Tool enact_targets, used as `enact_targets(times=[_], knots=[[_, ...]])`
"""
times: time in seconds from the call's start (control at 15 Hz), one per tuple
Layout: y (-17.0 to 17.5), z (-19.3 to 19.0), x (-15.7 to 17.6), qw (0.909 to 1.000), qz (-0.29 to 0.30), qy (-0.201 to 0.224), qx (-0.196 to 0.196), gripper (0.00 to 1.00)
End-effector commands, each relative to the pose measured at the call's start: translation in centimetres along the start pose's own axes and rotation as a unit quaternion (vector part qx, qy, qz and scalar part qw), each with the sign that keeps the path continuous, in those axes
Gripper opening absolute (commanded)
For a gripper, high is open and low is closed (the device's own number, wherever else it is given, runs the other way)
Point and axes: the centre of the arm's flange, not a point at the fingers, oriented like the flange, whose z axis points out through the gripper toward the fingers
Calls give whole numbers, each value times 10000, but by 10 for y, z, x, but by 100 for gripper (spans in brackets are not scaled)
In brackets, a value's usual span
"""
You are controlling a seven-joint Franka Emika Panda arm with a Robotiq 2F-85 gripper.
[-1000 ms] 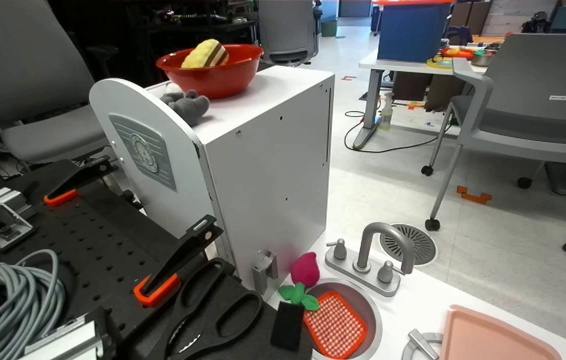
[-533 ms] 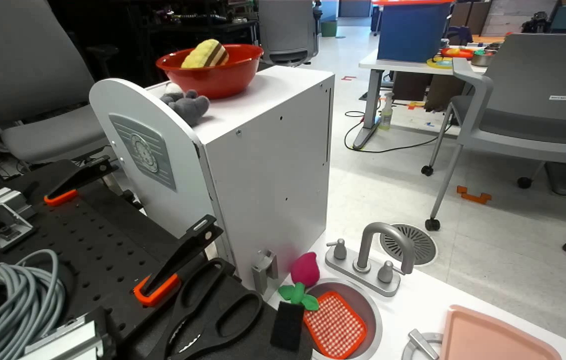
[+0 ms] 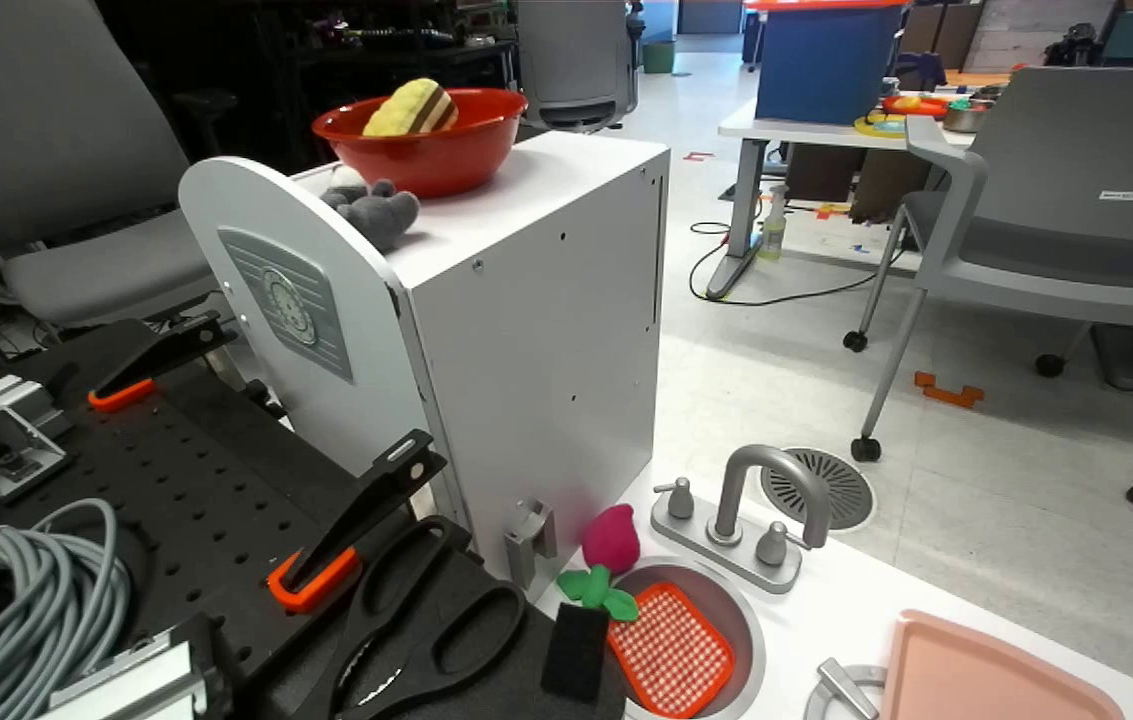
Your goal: Remove the yellow plushy from the red bowl and put it on the counter
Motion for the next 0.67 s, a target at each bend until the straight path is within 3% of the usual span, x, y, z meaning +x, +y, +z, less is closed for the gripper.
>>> enact_targets(times=[0.0,0.33,0.6], knots=[[5,12,6,9978,255,-376,-476,100],[19,42,14,9914,516,-980,-696,100],[16,53,18,9900,394,-1160,-705,100]])
